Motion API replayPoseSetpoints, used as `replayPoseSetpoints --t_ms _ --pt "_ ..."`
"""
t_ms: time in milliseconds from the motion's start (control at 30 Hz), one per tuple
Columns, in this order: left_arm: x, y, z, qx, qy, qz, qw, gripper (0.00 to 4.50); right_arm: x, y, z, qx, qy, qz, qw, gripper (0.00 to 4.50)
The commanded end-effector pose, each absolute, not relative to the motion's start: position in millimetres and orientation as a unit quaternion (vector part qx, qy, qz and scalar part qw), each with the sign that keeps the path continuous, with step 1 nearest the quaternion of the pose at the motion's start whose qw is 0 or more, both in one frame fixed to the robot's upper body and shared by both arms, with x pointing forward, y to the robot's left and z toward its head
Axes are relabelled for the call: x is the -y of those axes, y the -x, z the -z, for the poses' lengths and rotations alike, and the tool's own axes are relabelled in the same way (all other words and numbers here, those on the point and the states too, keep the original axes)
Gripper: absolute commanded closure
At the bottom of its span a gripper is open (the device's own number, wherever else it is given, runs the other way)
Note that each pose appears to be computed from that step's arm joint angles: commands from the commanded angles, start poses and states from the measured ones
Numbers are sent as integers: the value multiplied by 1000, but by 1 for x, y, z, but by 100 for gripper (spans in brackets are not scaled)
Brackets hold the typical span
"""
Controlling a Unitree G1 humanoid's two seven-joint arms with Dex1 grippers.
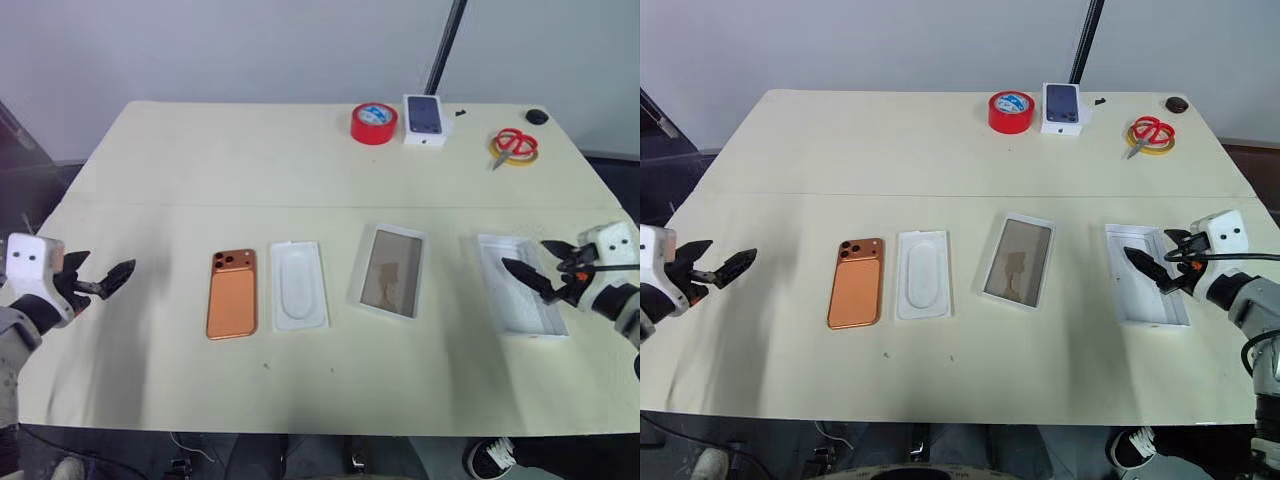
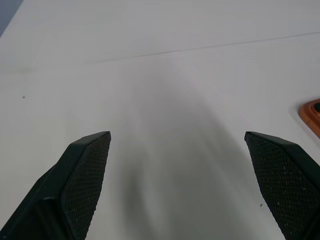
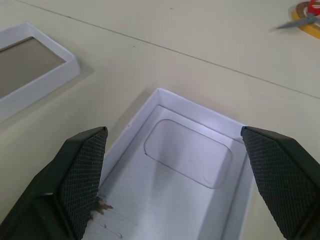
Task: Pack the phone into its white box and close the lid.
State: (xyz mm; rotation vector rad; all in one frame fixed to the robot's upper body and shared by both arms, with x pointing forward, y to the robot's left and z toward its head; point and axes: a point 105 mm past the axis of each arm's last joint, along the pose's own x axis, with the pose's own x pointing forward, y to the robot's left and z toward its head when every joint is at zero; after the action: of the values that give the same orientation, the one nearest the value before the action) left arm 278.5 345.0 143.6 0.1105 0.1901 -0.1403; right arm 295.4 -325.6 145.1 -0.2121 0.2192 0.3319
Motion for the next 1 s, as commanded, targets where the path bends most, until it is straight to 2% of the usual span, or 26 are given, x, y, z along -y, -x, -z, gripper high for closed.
replayPoseSetpoints --t_ms 33,233,400,533,633,767,867,1000 --pt "-340 -280 -154 -76 -62 76 992 0 315 -295 -157 -86 115 -182 973 5" --pt "-327 -285 -153 -72 -55 91 992 0 304 -295 -165 -75 126 -199 969 5" --pt "-310 -289 -154 -67 -53 111 990 0 278 -300 -168 -67 139 -242 958 5" --pt "-259 -300 -159 -50 -13 179 982 0 227 -308 -174 -49 162 -324 931 5" --pt "-215 -305 -155 -54 19 231 971 0 205 -310 -174 -43 171 -357 917 5" --pt "-162 -306 -148 -95 68 280 953 0 172 -309 -172 -35 185 -403 896 5" --pt "-146 -305 -140 -139 127 272 944 0 162 -311 -171 -28 186 -414 891 5" --pt "-126 -300 -131 -202 131 271 932 0 157 -306 -164 -33 186 -421 887 5"
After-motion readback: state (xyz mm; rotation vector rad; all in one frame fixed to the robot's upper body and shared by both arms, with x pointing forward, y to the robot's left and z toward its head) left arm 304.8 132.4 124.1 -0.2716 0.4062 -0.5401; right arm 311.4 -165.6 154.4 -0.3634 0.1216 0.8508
